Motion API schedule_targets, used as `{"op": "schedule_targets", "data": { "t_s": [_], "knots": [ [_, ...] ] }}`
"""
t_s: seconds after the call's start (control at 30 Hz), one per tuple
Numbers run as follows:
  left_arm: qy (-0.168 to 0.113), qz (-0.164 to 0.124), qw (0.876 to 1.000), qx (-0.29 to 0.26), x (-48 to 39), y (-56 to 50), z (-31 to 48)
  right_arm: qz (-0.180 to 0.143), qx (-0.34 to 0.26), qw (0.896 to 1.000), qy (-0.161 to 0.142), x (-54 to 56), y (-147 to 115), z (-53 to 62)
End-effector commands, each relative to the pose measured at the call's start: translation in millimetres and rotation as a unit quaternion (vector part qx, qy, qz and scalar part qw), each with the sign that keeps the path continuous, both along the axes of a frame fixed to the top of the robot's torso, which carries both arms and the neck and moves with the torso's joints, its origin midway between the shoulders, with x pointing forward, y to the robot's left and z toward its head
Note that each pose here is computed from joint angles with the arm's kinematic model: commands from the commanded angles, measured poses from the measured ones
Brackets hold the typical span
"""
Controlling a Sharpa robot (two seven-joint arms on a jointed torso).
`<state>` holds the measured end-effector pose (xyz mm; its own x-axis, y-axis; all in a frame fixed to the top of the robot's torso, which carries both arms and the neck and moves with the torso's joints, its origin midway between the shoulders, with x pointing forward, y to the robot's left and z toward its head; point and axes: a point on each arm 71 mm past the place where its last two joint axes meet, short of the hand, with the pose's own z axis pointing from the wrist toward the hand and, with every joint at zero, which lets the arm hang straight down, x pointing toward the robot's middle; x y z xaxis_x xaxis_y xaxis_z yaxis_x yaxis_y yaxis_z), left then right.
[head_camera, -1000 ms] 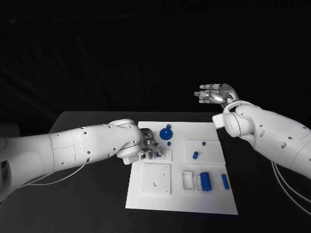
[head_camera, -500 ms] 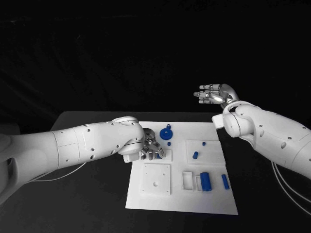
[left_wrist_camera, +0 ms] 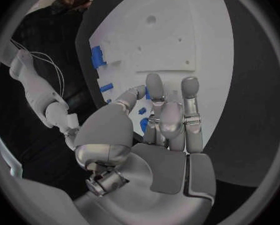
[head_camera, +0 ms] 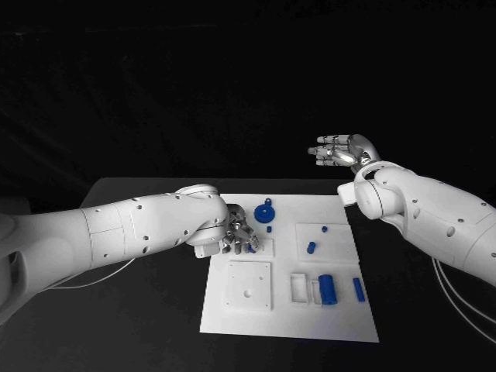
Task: Assemble the parts on the task board
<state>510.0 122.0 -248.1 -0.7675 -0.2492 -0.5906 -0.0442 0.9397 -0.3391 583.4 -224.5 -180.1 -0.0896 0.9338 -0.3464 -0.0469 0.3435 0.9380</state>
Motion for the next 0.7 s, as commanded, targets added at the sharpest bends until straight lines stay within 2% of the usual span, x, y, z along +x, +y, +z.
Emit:
{"op": "schedule_targets", "data": {
  "t_s": [0.03,0.7],
  "knots": [
    [-0.010,0.002,1.000,0.006,0.0,1.4,-0.4,0.010,-0.004,1.000,-0.001,-0.3,1.7,-0.4],
    [-0.024,0.012,1.000,0.000,0.2,3.9,0.9,0.009,-0.004,1.000,0.000,-0.7,0.7,-1.2]
  ]
}}
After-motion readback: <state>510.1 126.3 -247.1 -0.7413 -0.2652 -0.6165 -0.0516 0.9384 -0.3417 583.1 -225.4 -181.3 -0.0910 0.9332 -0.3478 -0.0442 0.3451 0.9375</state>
